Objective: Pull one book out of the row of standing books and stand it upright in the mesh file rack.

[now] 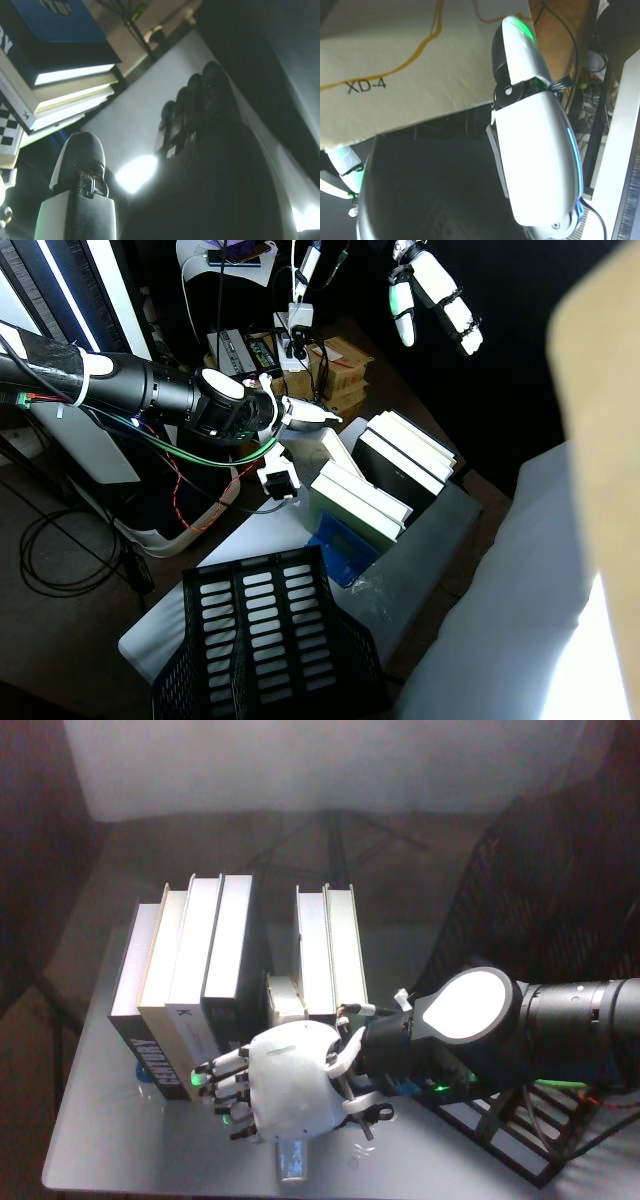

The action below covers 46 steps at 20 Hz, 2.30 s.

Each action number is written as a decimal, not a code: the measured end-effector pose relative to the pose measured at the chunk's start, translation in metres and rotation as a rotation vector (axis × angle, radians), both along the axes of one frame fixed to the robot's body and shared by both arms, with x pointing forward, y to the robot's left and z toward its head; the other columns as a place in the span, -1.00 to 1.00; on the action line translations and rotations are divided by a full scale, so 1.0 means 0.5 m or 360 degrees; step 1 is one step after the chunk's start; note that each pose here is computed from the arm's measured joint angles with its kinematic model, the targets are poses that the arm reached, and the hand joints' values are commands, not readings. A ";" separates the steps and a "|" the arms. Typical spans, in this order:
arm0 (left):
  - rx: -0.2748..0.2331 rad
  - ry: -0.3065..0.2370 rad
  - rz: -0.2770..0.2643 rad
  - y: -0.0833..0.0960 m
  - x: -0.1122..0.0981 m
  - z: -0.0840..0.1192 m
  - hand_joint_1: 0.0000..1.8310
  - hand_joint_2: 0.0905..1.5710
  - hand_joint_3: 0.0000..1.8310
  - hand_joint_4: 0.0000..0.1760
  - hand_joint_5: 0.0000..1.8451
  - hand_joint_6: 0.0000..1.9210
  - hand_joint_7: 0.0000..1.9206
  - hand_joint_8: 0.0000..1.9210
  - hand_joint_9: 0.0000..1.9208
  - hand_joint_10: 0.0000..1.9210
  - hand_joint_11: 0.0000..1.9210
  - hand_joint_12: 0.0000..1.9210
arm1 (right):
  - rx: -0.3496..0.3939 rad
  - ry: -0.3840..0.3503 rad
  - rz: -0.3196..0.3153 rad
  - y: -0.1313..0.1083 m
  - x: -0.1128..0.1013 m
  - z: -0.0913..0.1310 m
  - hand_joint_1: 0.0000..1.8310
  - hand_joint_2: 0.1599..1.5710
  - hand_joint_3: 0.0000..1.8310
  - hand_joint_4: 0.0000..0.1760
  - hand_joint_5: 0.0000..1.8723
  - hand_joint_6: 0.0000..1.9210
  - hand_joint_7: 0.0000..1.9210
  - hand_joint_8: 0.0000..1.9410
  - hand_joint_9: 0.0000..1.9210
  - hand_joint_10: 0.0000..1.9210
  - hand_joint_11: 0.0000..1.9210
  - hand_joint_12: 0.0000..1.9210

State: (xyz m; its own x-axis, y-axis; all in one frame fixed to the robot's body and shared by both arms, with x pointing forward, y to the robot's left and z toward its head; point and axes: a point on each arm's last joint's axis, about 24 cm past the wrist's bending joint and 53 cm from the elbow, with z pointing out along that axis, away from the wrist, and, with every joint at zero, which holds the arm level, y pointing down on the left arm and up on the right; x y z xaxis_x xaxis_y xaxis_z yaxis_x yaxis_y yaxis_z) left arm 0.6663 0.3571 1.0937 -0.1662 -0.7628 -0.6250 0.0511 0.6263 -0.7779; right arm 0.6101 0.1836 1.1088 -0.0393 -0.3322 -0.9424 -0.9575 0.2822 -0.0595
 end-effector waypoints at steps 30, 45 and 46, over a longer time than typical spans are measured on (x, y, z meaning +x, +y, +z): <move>0.0007 -0.0199 -0.0260 -0.120 0.082 0.101 -0.56 0.68 -1.00 -0.36 -1.00 -1.00 -1.00 -1.00 -1.00 -1.00 -1.00 -1.00 | 0.0160 0.0153 -0.0115 -0.068 0.032 0.048 0.49 0.39 -1.00 -1.00 -0.12 0.23 0.08 0.01 -0.18 0.38 -0.66 0.78; -0.0017 -0.0183 -0.0263 -0.133 0.090 0.091 -0.57 0.69 -0.99 -0.57 -0.99 -1.00 -1.00 -1.00 -1.00 -1.00 -1.00 -1.00 | 0.0179 0.0157 -0.0121 -0.076 0.035 0.055 0.50 0.39 -1.00 -1.00 -0.11 0.21 0.07 0.03 -0.18 0.40 -0.64 0.80; -0.0021 -0.0184 -0.0260 -0.132 0.090 0.091 -0.59 0.70 -0.99 -0.53 -1.00 -1.00 -1.00 -1.00 -1.00 -1.00 -1.00 -1.00 | 0.0177 0.0153 -0.0122 -0.079 0.034 0.055 0.49 0.40 -1.00 -1.00 -0.13 0.23 0.06 0.02 -0.18 0.41 -0.64 0.81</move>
State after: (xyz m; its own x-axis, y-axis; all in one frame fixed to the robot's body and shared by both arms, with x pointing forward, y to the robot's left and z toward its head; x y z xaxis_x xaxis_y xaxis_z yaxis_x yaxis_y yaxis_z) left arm 0.7113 0.2911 1.1392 -0.2159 -0.7398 -0.6373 0.2407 0.5922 -0.7690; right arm 0.6273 0.1441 1.1364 -0.1522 -0.2185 -0.9639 -0.9326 0.3545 0.0669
